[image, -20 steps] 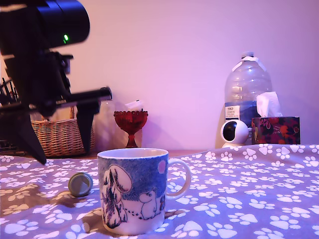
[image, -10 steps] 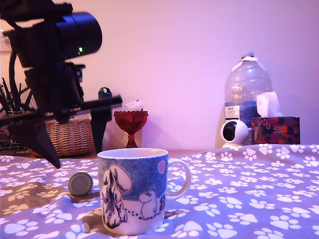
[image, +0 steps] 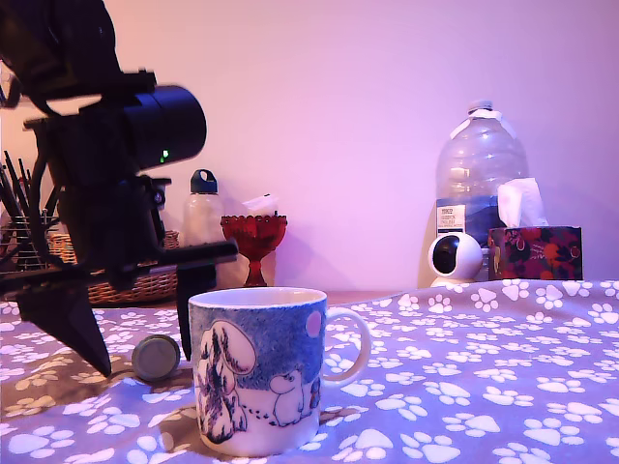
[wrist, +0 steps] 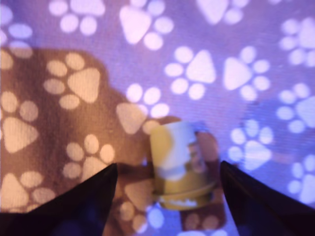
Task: Pick the coffee capsule and then drop it inside the coffee cup in front of you
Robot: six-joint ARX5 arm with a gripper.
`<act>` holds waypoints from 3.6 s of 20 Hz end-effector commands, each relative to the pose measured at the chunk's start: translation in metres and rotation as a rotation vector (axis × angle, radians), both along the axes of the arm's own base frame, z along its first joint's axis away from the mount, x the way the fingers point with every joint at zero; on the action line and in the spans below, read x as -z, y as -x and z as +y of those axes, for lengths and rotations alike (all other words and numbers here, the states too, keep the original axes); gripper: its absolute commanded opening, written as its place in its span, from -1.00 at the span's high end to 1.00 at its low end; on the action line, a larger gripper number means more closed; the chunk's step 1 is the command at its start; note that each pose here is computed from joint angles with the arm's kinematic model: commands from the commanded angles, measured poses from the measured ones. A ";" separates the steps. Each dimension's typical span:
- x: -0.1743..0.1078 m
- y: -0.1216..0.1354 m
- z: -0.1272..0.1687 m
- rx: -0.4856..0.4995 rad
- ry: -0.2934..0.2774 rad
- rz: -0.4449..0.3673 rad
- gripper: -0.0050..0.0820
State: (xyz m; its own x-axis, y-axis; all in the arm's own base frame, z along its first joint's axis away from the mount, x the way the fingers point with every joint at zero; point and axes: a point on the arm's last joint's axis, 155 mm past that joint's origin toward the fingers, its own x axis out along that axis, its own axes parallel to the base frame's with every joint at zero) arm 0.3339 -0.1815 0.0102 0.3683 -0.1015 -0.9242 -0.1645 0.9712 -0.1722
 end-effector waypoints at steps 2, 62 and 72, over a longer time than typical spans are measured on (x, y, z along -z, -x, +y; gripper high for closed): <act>0.000 -0.004 -0.002 0.001 0.007 -0.015 -0.46; -0.148 0.091 -0.076 1.001 0.187 -0.599 0.43; -0.124 0.104 -0.090 1.045 0.222 -0.676 0.43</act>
